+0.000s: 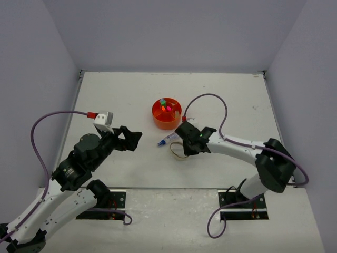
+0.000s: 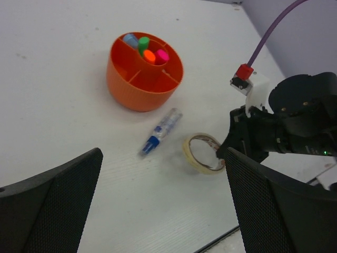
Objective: Sort the stationery into containers
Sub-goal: Pick up the stationery from the center of the board.
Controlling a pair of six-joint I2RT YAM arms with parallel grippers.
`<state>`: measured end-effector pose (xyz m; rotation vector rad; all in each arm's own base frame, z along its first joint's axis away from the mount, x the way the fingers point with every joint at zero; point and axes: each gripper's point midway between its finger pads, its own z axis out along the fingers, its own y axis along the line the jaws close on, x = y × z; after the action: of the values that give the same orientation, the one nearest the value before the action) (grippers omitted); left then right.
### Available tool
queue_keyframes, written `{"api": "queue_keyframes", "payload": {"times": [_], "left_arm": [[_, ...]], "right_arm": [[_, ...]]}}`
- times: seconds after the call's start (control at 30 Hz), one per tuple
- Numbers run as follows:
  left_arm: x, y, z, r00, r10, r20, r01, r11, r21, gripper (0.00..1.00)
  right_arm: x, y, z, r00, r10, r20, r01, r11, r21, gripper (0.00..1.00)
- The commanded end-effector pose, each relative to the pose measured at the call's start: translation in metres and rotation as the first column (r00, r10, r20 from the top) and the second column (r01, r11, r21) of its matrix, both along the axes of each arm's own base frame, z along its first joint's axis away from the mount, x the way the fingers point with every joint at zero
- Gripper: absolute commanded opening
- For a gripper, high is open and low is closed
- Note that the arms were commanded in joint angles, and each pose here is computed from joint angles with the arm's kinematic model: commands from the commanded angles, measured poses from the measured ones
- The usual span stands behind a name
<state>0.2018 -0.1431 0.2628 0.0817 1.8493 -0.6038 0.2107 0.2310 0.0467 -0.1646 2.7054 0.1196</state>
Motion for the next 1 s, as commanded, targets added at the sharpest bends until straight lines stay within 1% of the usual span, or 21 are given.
{"api": "queue_keyframes", "payload": {"times": [0.0,0.07,0.13,0.23,0.3,0.37,0.4,0.67,0.7,0.73,0.77,0.83,0.9,0.93,0.97], "left_arm": [[-0.003,-0.053,-0.003,0.987,-0.154,-0.047,0.135,0.95,-0.281,1.0],[-0.005,-0.073,0.008,0.974,-0.227,-0.011,0.204,0.894,-0.399,1.0],[-0.002,-0.083,0.012,0.968,-0.251,0.019,0.232,0.861,-0.452,1.0],[0.011,-0.098,0.009,0.966,-0.258,0.002,0.224,0.837,-0.499,1.0],[0.014,-0.107,0.01,0.96,-0.281,0.009,0.244,0.817,-0.522,1.0],[0.019,-0.116,0.008,0.956,-0.294,0.003,0.252,0.813,-0.525,0.99],[0.02,-0.118,0.011,0.956,-0.293,0.008,0.253,0.811,-0.527,0.97],[0.03,-0.126,-0.004,0.961,-0.273,-0.042,0.215,0.835,-0.507,0.61],[0.03,-0.126,-0.003,0.961,-0.273,-0.039,0.216,0.834,-0.507,0.53],[0.03,-0.126,-0.002,0.961,-0.274,-0.034,0.22,0.834,-0.507,0.4],[0.029,-0.126,-0.001,0.961,-0.274,-0.031,0.222,0.834,-0.505,0.32],[0.03,-0.125,0.004,0.963,-0.268,-0.017,0.225,0.84,-0.493,0.22],[0.032,-0.124,0.007,0.967,-0.255,-0.013,0.219,0.854,-0.472,0.04],[0.034,-0.122,0.008,0.97,-0.244,-0.011,0.211,0.863,-0.459,0.01],[0.036,-0.121,0.009,0.973,-0.231,-0.009,0.203,0.872,-0.446,0.0]], "right_arm": [[0.01,0.024,0.067,0.985,-0.022,0.171,-0.023,0.967,0.254,0.0],[0.01,0.029,0.081,0.982,-0.036,0.186,-0.023,0.952,0.304,0.0],[0.01,0.031,0.093,0.977,-0.044,0.207,-0.027,0.944,0.329,0.0],[0.009,0.039,0.12,0.967,-0.06,0.248,-0.043,0.92,0.39,0.0],[0.006,0.044,0.132,0.963,-0.055,0.264,-0.061,0.908,0.414,0.0],[0.004,0.05,0.144,0.959,-0.04,0.281,-0.09,0.896,0.436,0.0],[0.001,0.053,0.148,0.958,-0.03,0.284,-0.104,0.89,0.443,0.0],[-0.007,0.068,0.175,0.945,-0.005,0.328,-0.159,0.868,0.471,0.0],[-0.007,0.07,0.176,0.944,-0.002,0.329,-0.163,0.867,0.472,0.0],[-0.007,0.073,0.176,0.943,0.005,0.331,-0.17,0.865,0.472,0.0],[-0.007,0.075,0.176,0.943,0.009,0.331,-0.173,0.865,0.47,0.0],[-0.008,0.079,0.175,0.944,0.017,0.328,-0.178,0.866,0.466,0.0],[-0.007,0.08,0.171,0.945,0.02,0.326,-0.177,0.871,0.459,0.0],[-0.007,0.08,0.17,0.945,0.02,0.325,-0.175,0.873,0.455,0.0],[-0.006,0.08,0.168,0.946,0.021,0.325,-0.174,0.875,0.451,0.0]]}}
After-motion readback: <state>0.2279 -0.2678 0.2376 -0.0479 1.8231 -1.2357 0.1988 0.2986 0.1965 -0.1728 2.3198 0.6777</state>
